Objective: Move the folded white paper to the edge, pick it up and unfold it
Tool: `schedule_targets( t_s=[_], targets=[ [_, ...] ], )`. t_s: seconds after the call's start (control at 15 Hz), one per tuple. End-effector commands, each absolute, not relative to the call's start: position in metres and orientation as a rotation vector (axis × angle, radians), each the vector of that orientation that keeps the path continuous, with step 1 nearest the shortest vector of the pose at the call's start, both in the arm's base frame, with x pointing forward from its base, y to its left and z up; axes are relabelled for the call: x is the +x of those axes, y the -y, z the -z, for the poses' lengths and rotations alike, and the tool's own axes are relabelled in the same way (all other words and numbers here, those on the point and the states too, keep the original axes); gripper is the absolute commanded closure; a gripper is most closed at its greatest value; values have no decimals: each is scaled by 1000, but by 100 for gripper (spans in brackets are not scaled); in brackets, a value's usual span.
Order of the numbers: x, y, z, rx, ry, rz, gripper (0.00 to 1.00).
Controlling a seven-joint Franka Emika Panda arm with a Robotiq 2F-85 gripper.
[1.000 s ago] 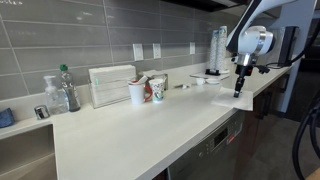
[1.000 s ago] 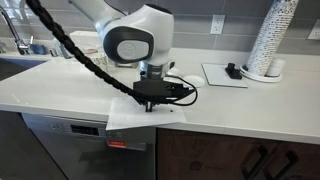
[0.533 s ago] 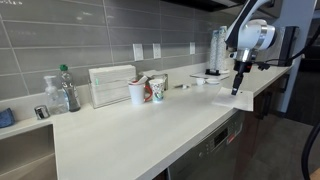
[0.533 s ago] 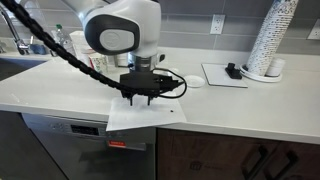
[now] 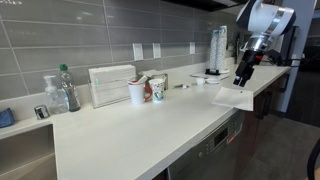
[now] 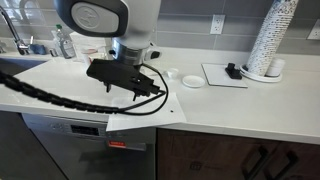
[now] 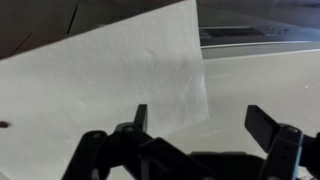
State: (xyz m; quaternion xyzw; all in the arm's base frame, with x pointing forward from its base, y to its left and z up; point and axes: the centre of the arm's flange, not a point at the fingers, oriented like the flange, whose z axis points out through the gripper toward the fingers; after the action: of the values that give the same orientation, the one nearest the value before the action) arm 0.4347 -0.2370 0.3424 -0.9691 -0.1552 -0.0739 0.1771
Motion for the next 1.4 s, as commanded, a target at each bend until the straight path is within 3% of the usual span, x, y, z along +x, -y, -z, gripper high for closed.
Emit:
schedule_targets(
  t_s=[0.0, 0.93, 1.33],
  targets=[
    [391, 264, -347, -2641, 212, 249, 1],
    [331, 325, -279, -2173, -429, 485, 0],
    [334, 349, -239, -2107, -500, 537, 0]
  ],
)
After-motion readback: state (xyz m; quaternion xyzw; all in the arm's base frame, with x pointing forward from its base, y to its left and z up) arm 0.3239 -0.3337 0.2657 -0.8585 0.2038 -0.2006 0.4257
